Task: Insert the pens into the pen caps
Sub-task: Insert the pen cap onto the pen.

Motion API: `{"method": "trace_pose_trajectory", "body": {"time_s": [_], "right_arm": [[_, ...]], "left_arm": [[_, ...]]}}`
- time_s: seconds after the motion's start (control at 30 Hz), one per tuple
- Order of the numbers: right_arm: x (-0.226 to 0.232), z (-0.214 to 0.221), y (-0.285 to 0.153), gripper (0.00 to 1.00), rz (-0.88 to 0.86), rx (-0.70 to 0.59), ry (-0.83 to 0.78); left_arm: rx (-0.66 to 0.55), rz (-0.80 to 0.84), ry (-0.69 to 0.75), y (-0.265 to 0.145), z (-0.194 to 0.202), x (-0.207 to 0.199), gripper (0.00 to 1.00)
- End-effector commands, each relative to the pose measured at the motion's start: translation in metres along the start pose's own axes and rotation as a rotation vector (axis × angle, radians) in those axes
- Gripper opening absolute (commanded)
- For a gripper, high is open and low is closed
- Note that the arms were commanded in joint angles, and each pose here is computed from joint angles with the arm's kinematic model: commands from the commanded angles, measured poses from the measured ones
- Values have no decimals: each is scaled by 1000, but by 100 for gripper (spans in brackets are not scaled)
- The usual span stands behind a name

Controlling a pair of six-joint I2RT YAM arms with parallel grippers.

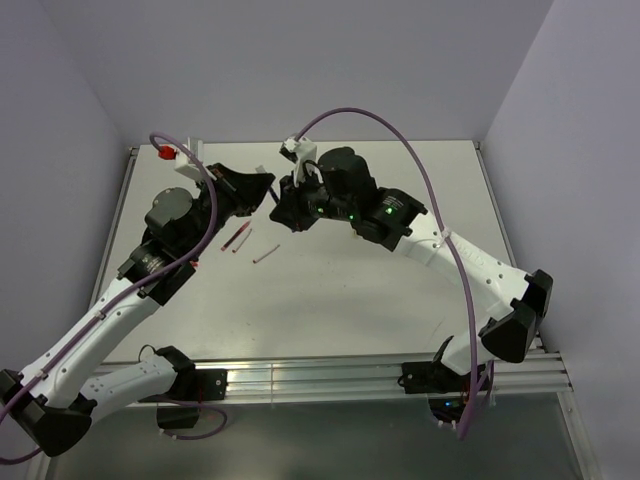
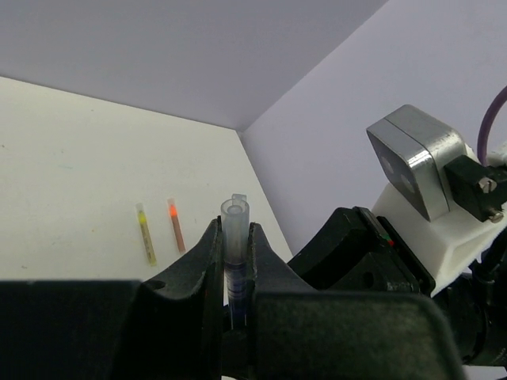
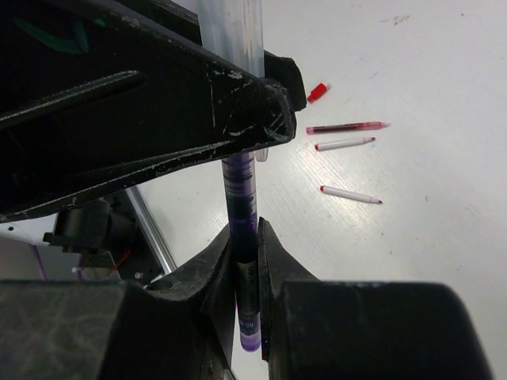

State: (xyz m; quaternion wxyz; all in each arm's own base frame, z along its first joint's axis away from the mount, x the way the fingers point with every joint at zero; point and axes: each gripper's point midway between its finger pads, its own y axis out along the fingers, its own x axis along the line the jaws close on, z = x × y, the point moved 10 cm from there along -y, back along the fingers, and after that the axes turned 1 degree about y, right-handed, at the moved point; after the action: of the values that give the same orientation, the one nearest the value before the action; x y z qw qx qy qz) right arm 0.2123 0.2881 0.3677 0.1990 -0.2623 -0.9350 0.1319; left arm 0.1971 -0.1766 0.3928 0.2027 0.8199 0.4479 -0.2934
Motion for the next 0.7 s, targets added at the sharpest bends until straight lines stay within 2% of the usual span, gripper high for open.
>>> {"method": "trace_pose_trajectory", "body": {"time_s": [0.0,0.33,0.57,0.67], "right_arm": [[0,-66,-9,0,101,-329,-23],[4,-67,-7,0,73,-319,-48],[10,-62,-20,0,-77,-309,-72],[8,-59,-30,0,-193,-312,-53]], "left_arm": [[235,-39,-27,-9,36,6,0],[221,-3,3,-20,29,-2,0],[243,219,70,-37,26,-14,0],[248,287,93,-42,26,-17,0]]}}
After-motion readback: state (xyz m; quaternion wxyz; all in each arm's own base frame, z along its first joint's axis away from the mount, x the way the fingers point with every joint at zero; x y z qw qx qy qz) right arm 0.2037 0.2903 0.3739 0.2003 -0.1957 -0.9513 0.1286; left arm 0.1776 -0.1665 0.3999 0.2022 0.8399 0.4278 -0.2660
